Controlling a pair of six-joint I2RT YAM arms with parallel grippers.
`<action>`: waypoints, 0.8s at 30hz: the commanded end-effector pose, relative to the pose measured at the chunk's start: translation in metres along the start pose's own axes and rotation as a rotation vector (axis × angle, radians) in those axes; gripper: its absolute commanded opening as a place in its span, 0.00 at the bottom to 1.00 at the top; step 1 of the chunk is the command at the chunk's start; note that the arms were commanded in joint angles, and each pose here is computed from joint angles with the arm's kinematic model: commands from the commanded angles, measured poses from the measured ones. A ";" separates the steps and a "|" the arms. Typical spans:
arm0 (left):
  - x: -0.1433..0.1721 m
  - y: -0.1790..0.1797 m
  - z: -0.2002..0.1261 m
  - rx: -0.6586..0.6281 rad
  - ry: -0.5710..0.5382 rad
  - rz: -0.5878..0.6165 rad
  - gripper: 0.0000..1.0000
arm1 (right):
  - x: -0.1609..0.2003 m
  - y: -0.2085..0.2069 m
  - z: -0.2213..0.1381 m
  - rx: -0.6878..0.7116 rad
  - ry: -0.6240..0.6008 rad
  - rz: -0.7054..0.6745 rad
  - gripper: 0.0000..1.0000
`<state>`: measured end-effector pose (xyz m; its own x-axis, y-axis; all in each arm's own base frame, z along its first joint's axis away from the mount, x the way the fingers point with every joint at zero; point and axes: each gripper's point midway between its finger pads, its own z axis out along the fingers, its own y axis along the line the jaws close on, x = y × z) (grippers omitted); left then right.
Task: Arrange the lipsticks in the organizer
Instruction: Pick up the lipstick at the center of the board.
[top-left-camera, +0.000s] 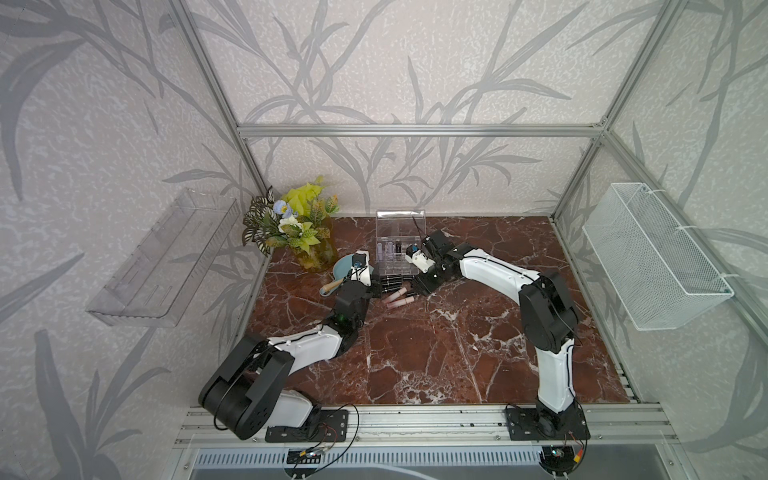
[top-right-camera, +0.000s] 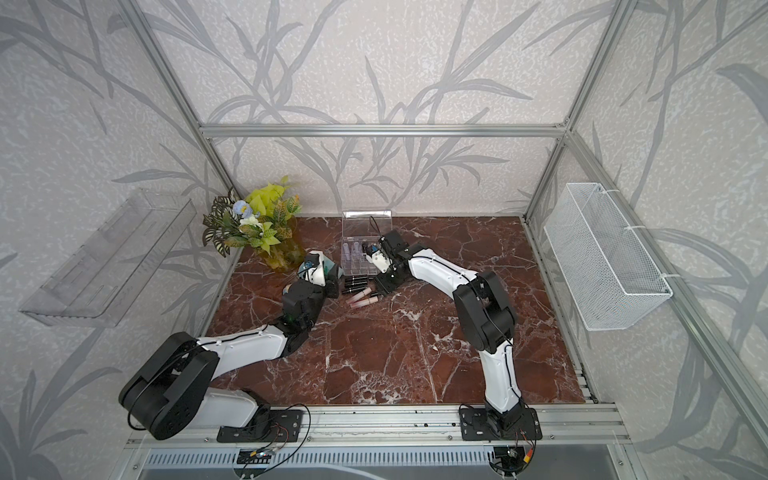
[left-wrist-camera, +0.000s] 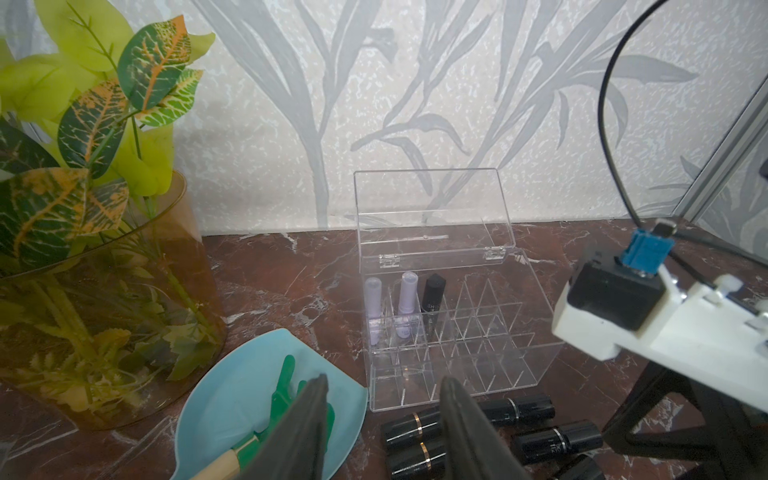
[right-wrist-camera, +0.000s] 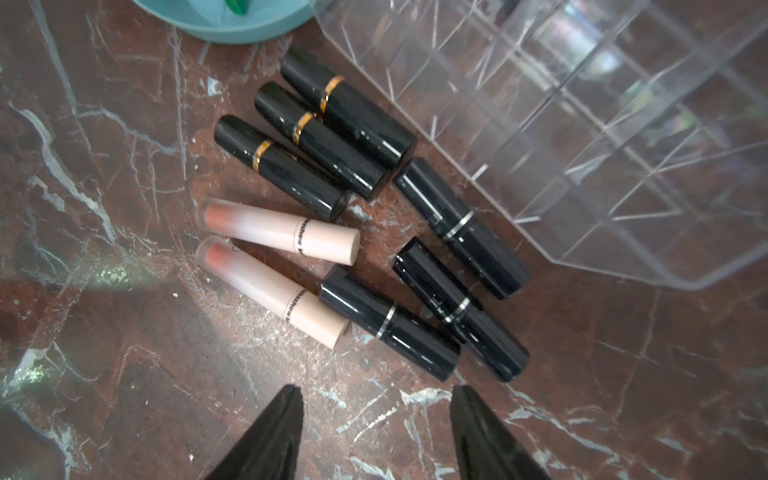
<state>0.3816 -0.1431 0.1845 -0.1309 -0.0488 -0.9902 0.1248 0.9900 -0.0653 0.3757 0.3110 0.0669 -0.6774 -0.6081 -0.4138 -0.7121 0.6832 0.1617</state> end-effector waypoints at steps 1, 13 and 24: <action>-0.010 0.000 -0.002 0.006 -0.035 -0.028 0.46 | 0.000 0.009 0.008 -0.034 0.028 -0.023 0.60; -0.011 -0.001 -0.002 0.014 -0.039 -0.033 0.46 | -0.001 0.005 0.024 -0.033 0.059 -0.031 0.60; -0.011 -0.001 -0.003 0.017 -0.039 -0.036 0.46 | 0.008 0.000 0.036 -0.020 0.100 -0.027 0.61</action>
<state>0.3816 -0.1442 0.1860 -0.1270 -0.0626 -0.9899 0.1294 0.9884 -0.0791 0.3782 0.3213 0.0379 -0.6751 -0.6480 -0.3527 -0.7278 0.6632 0.1747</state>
